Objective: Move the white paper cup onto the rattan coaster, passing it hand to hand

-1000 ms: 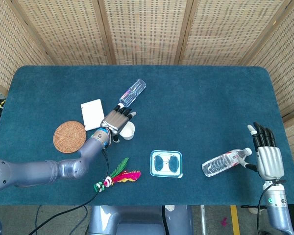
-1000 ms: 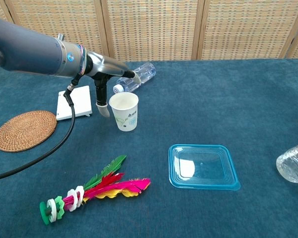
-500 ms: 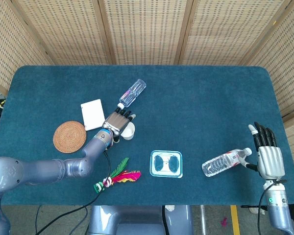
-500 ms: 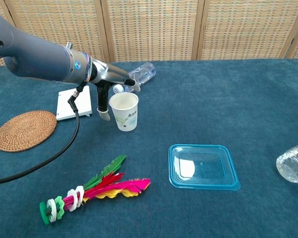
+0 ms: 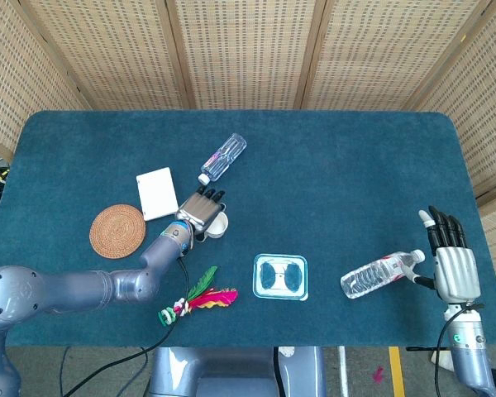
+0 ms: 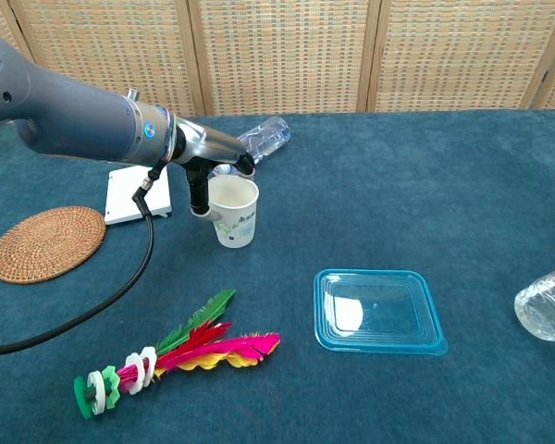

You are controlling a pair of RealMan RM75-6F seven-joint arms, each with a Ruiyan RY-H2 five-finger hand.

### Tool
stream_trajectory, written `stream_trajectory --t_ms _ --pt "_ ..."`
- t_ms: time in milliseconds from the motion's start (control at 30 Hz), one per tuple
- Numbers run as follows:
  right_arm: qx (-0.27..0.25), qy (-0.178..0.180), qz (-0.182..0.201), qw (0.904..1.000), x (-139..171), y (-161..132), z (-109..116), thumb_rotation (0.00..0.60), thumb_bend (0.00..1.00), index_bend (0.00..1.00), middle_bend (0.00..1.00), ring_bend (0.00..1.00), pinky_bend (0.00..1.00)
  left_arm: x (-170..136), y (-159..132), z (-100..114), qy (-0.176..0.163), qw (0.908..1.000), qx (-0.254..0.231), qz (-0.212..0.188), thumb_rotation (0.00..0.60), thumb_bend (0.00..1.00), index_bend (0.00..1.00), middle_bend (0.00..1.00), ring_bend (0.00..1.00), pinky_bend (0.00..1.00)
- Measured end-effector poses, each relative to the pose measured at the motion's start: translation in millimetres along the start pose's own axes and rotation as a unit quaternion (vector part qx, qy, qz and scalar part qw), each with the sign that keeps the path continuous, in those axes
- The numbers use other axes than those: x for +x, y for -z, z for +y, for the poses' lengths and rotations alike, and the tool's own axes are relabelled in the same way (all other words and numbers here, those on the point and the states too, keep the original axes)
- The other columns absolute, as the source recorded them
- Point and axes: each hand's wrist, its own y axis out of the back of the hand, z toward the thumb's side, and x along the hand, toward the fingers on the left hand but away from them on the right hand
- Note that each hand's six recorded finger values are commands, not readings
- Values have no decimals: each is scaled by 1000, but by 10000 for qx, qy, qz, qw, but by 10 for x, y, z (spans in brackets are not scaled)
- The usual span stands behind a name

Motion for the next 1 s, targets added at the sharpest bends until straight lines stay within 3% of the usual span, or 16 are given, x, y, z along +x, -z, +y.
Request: stream_trajectory --t_ms 367,767,1000 --pt "-56 39 43 10000 8 -24 26 600 84 0 0 0 0 -53 137 -30 -32 9999 -116 102 600 422 308 0 0 0" --pt "-75 86 134 9998 25 -72 62 600 84 0 0 0 0 -458 561 149 -494 9980 -285 272 600 420 309 0 0 0" --pt "-46 97 292 9995 49 -172 67 600 83 0 0 0 0 -847 1006 -80 -611 9960 -371 534 600 420 309 0 0 0"
